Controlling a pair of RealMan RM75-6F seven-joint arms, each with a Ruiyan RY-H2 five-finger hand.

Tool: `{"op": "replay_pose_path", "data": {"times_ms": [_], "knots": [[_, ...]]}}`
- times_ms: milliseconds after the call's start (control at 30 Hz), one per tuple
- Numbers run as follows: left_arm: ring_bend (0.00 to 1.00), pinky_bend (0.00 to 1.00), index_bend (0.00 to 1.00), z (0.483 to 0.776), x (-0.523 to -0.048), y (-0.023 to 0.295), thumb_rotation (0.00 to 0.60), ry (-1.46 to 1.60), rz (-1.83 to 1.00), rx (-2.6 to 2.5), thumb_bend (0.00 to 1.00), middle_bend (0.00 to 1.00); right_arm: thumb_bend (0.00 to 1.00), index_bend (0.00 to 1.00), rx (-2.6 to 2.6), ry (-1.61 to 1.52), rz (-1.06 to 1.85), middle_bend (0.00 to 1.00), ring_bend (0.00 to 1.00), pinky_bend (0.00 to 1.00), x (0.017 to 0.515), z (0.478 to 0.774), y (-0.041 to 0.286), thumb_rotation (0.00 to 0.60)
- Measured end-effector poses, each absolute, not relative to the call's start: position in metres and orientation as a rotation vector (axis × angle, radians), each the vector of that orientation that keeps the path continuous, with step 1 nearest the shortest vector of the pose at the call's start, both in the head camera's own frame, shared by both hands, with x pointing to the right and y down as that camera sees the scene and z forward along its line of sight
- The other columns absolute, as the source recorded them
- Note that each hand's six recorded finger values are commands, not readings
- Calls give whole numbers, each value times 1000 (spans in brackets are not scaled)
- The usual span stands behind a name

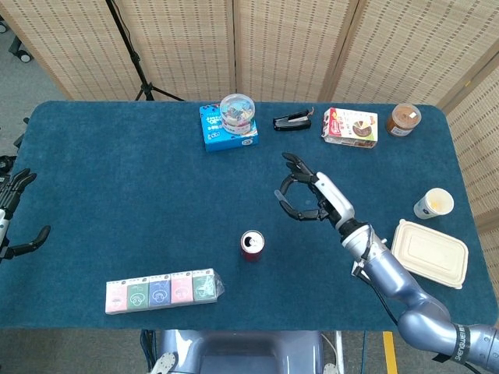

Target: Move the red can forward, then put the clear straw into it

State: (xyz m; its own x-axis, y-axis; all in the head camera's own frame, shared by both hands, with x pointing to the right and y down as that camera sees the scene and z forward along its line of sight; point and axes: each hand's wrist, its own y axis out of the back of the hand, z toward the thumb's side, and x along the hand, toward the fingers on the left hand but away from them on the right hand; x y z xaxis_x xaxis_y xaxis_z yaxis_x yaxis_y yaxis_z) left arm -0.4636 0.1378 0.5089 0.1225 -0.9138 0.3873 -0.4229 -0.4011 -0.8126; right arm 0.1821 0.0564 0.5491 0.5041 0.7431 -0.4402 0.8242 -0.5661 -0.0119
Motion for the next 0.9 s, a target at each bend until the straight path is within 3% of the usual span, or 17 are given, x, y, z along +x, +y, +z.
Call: {"op": "replay_pose_path", "data": {"times_ms": [433, 900], "knots": [[0, 0, 0, 510, -464, 135, 600, 1291, -1245, -1893, 358, 0, 520, 566, 2513, 1201, -434, 0, 0, 0, 158, 526, 66, 600], [0, 0, 0, 507, -471, 134, 600, 1319, -1240, -1893, 359, 0, 520, 569, 2575, 1120, -420, 0, 0, 0, 124, 532, 77, 600]]}}
